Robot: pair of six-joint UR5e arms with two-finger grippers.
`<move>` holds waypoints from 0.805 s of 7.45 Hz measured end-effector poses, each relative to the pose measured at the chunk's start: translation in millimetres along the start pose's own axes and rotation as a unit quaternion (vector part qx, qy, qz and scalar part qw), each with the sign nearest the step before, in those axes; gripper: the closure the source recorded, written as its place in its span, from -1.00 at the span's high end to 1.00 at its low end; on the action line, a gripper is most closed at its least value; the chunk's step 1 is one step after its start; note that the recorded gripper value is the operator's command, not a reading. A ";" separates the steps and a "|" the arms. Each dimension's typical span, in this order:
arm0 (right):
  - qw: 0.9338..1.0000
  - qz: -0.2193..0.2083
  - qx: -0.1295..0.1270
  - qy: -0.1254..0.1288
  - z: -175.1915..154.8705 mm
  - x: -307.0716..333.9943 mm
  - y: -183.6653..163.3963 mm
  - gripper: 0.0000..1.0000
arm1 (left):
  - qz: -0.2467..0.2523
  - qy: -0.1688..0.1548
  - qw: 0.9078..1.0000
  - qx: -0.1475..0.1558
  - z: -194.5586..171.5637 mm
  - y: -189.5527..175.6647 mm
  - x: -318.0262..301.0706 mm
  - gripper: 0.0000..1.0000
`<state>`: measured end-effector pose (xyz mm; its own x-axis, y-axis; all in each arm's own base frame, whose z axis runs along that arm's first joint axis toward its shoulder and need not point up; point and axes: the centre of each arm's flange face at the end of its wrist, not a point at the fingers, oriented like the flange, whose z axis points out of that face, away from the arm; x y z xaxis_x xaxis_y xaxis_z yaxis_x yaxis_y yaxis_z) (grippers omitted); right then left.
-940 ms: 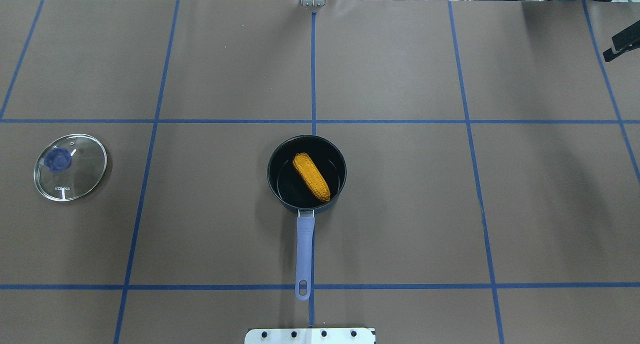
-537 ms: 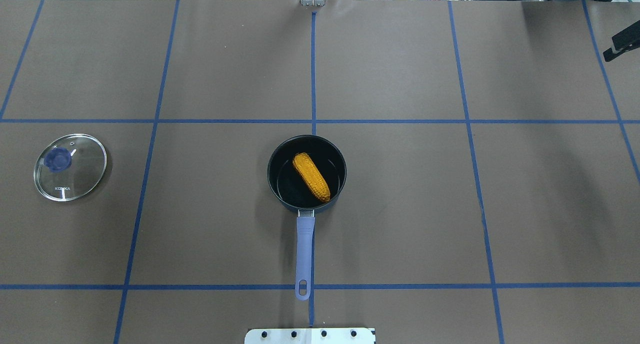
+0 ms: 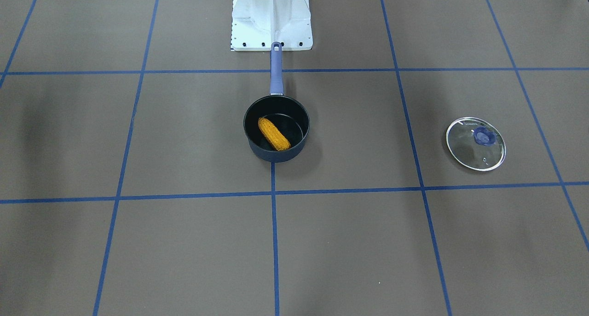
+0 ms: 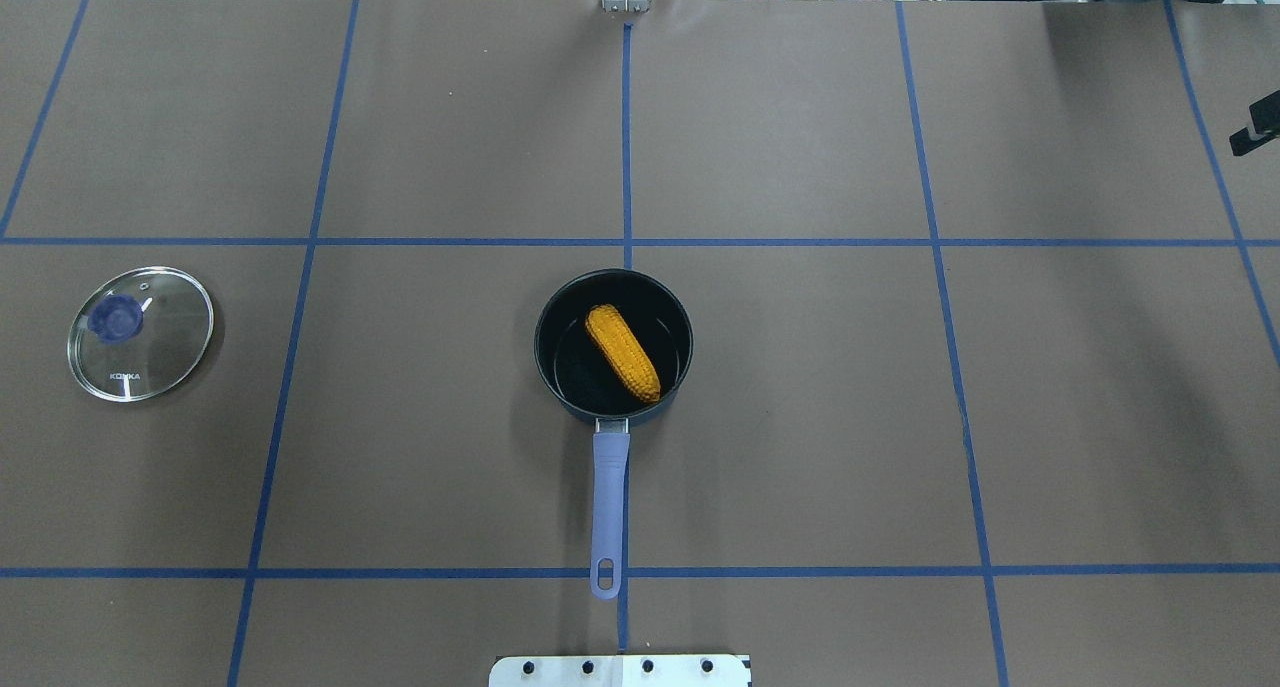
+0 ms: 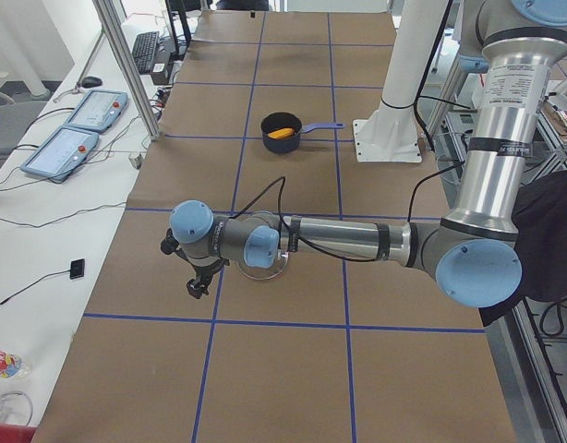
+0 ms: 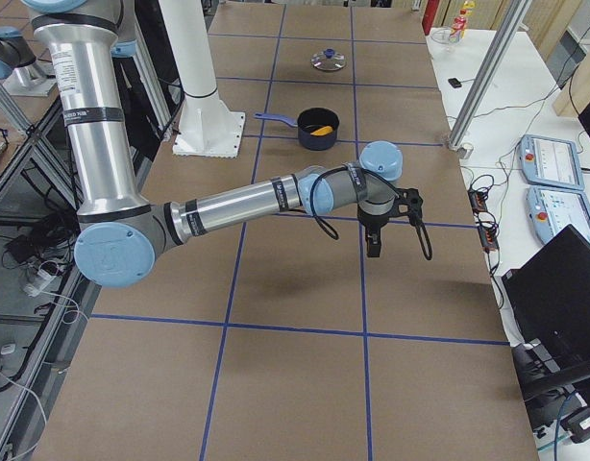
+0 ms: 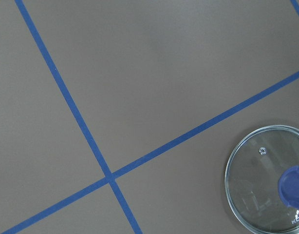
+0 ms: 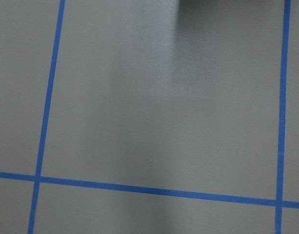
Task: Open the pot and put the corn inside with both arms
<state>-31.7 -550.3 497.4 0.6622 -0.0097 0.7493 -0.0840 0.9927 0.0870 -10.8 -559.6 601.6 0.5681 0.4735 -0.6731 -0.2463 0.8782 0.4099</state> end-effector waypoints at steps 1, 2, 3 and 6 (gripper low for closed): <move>1.000 0.006 0.001 -0.001 -2.3 1.0 9.1 1.00 | -0.002 0.000 1.000 0.002 -2.3 -0.1 2.5 0.95; 1.000 0.008 0.000 0.000 -2.1 2.4 12.8 1.00 | -0.004 -0.001 1.000 0.005 -6.2 7.5 8.3 0.95; 1.000 0.009 -0.001 0.000 -0.7 3.8 13.5 1.00 | -0.008 -0.002 1.000 0.008 -10.7 22.1 17.0 0.95; 1.000 0.008 -0.002 0.000 0.2 4.0 12.8 1.00 | -0.017 -0.001 1.000 0.009 -15.3 59.6 32.8 0.95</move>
<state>-30.3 -537.6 501.7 0.6614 0.0060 0.7500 -0.0916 0.9931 0.0729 -18.9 -490.7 594.5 0.5781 0.4437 -0.6848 -0.2138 0.8923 0.3977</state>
